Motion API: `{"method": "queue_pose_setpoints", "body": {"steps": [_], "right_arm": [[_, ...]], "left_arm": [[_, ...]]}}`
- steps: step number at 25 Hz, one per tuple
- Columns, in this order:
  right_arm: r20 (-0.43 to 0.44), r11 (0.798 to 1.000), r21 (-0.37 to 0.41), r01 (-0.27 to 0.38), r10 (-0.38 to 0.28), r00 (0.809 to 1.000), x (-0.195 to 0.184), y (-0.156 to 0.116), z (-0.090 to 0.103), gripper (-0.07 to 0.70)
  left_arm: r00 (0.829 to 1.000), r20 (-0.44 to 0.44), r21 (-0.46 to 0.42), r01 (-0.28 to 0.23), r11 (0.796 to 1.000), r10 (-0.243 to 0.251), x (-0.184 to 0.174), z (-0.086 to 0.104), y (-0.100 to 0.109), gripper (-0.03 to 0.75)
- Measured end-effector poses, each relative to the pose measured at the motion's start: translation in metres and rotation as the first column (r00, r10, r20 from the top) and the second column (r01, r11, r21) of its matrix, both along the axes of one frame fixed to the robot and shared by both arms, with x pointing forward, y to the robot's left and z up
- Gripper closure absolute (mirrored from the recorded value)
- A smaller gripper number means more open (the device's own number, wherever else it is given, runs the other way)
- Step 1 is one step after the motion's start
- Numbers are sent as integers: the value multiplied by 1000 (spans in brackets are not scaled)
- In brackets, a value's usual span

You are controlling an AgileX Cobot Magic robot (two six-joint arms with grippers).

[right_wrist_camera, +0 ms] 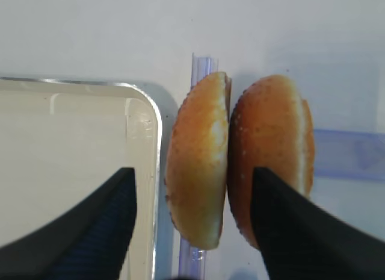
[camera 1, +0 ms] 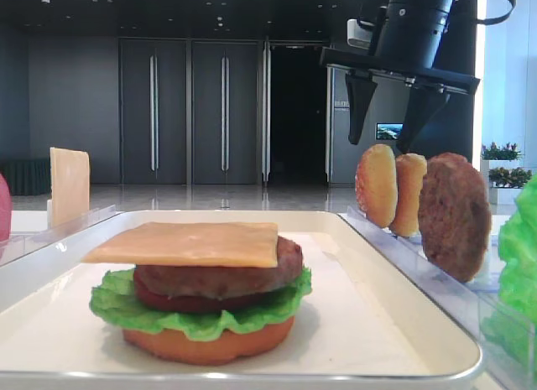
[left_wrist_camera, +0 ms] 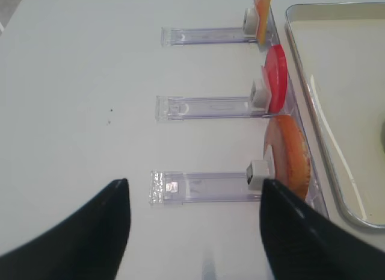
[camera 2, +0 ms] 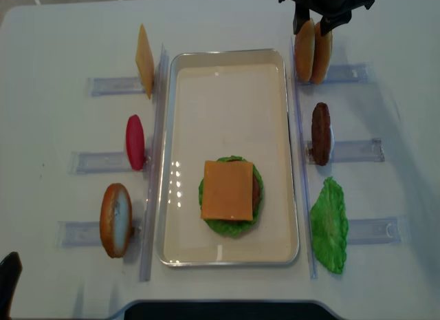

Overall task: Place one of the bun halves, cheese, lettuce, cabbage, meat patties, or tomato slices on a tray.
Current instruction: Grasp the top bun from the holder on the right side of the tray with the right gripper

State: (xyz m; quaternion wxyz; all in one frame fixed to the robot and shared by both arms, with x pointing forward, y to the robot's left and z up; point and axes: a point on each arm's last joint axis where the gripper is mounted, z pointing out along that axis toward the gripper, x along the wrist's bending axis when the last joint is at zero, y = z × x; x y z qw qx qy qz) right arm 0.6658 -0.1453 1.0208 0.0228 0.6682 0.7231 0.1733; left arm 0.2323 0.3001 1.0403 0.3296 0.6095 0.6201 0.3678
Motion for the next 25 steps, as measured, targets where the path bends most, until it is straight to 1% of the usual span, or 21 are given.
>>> {"method": "queue_pose_setpoints", "body": {"steps": [4,10,25], "right_arm": [[-10,1000,2,1,-1,1000,1,1,-4,203],[-10,1000,5,2,-2,1000,1,1,-4,203],[12,1000,16,-5,5,1000,1,7,-3,213]], "left_arm": [[1000,0,0,0,1000,0,0,0,0,199],[1000,0,0,0,1000,0,0,0,0,199],[1000,0,0,0,1000,0,0,0,0,199]]}}
